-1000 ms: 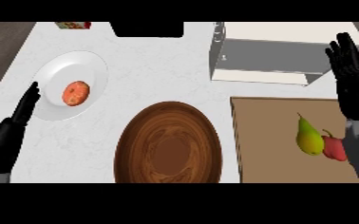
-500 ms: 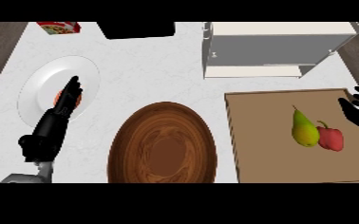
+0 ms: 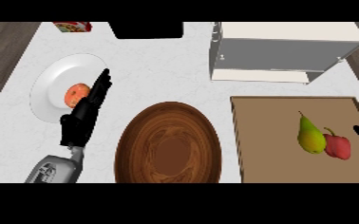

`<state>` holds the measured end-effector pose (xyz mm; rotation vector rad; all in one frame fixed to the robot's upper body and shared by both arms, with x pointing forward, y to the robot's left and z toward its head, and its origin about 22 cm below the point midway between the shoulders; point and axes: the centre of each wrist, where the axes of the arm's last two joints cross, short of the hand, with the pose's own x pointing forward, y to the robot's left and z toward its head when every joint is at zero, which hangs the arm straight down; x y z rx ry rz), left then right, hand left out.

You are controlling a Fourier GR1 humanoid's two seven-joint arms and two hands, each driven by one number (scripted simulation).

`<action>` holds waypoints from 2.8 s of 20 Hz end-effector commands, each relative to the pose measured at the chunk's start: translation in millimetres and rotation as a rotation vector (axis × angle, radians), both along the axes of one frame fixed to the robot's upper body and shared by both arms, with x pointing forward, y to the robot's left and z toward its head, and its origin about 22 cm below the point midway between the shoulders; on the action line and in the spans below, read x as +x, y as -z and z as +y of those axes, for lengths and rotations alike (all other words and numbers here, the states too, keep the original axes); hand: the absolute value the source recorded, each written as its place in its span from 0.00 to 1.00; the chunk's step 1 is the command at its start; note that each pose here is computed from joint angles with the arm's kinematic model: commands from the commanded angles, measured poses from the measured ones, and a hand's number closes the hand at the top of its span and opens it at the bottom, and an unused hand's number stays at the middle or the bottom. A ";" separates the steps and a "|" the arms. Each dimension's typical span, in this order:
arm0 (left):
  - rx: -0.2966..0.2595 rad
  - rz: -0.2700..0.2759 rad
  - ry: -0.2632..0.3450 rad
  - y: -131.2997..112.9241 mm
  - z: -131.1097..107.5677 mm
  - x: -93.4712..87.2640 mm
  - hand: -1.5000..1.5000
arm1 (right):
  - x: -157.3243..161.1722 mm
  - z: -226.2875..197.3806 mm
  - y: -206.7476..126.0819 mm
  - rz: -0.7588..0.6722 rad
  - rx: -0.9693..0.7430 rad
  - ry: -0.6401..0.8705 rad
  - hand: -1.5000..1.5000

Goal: Pick the pear from the tray and place it in the tiered shelf

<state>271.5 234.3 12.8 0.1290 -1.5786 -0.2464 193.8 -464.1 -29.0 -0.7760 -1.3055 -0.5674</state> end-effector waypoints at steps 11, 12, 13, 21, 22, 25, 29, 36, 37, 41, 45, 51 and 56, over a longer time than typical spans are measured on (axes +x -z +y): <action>-0.001 0.006 0.024 -0.3 -4.8 15.3 0.50 | 25.7 -28.6 -120.3 0.354 -0.073 -0.415 0.00; -0.003 -0.009 0.010 -3.9 -0.1 7.9 0.50 | 34.6 -20.2 -126.1 0.415 -0.086 -0.457 0.00; 0.002 0.012 0.010 -3.6 -14.5 8.5 0.50 | 34.9 -26.8 -146.1 0.449 -0.121 -0.480 0.00; -0.003 0.009 0.026 -2.8 -13.9 19.0 0.50 | 69.6 27.2 -178.2 0.804 -0.244 -0.671 0.00; 0.010 0.005 0.039 -7.2 4.5 9.9 0.50 | 68.9 26.3 -175.9 0.842 -0.243 -0.668 0.00; -0.010 0.007 0.024 1.5 -14.7 15.6 0.50 | 72.0 40.1 -192.3 0.848 -0.256 -0.689 0.00; -0.004 -0.007 0.018 -2.1 8.8 -7.1 0.50 | 74.3 38.8 -173.0 0.848 -0.228 -0.682 0.00; 0.000 -0.001 0.029 11.2 -11.8 4.8 0.50 | 63.8 85.4 -170.4 0.834 -0.265 -0.651 0.00; 0.008 0.000 0.007 -0.6 -18.9 1.4 0.50 | 67.5 81.4 -171.2 0.847 -0.259 -0.644 0.00; 0.005 -0.007 0.010 -13.8 0.3 22.2 0.50 | 78.0 75.6 -189.6 0.857 -0.265 -0.625 0.00; -0.008 0.003 0.024 -16.6 -8.3 7.8 0.50 | 81.0 95.0 -172.2 0.870 -0.257 -0.629 0.00; -0.003 0.017 0.015 -13.1 4.5 13.9 0.50 | 74.0 116.7 -154.0 0.881 -0.245 -0.630 0.00; -0.003 -0.009 0.035 -8.5 -10.9 18.7 0.50 | 86.2 78.3 -136.7 0.881 -0.225 -0.612 0.00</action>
